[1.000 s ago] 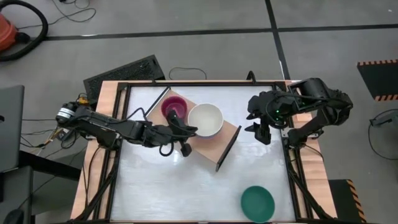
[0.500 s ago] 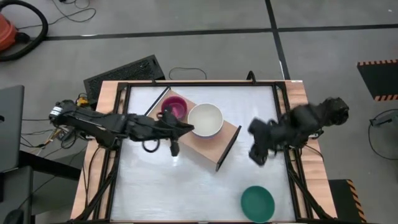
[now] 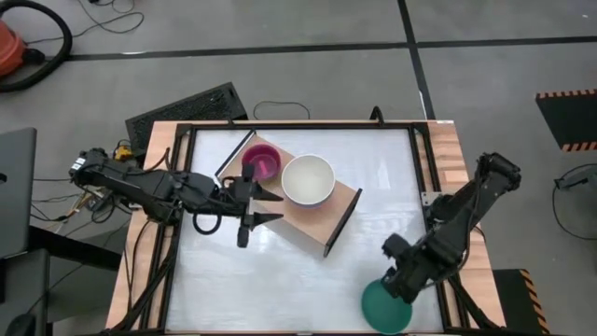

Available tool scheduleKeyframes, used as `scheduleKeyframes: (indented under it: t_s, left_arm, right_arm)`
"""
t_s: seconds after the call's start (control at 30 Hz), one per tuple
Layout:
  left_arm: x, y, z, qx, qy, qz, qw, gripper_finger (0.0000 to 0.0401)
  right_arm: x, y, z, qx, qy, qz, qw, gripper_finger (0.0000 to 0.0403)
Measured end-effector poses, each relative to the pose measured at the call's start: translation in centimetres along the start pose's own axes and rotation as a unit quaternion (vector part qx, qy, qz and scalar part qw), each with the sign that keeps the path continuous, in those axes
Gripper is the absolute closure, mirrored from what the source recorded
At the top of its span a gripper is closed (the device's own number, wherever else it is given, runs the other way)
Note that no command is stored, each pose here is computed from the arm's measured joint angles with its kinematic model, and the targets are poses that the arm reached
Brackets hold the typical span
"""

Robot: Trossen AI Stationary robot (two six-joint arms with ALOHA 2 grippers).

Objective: Place and stack bowls onto a shelf
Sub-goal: Stack the large dark green bowl on the top of the large white bowl on the shelf

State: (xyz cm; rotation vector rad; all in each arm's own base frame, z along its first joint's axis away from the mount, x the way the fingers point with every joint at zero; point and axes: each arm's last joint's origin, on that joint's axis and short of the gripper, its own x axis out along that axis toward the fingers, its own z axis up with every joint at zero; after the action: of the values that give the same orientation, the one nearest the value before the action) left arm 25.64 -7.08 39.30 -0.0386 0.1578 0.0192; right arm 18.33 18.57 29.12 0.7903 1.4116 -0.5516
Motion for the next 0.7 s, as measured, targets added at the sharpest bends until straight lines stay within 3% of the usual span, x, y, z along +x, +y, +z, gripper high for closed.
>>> scheduleKeyframes:
  t_s: [0.23, 0.57, 0.7]
  left_arm:
    - [0.0, 0.0, -0.1, -0.031, 0.005, 0.003, 1.0, 0.0189]
    - [0.0, 0.1, -0.5, -0.05, 0.026, 0.006, 0.998, 0.0186]
    - [0.0, 0.1, -0.8, -0.055, 0.036, 0.008, 0.998, 0.0186]
  right_arm:
    - [4.4, 0.0, -2.0, 0.023, 0.019, 0.049, 0.998, 0.0158]
    - [8.2, -2.2, -3.1, 0.037, 0.028, 0.013, 0.999, 0.0158]
    - [9.2, -2.4, -3.3, 0.029, 0.053, 0.027, 0.998, 0.0171]
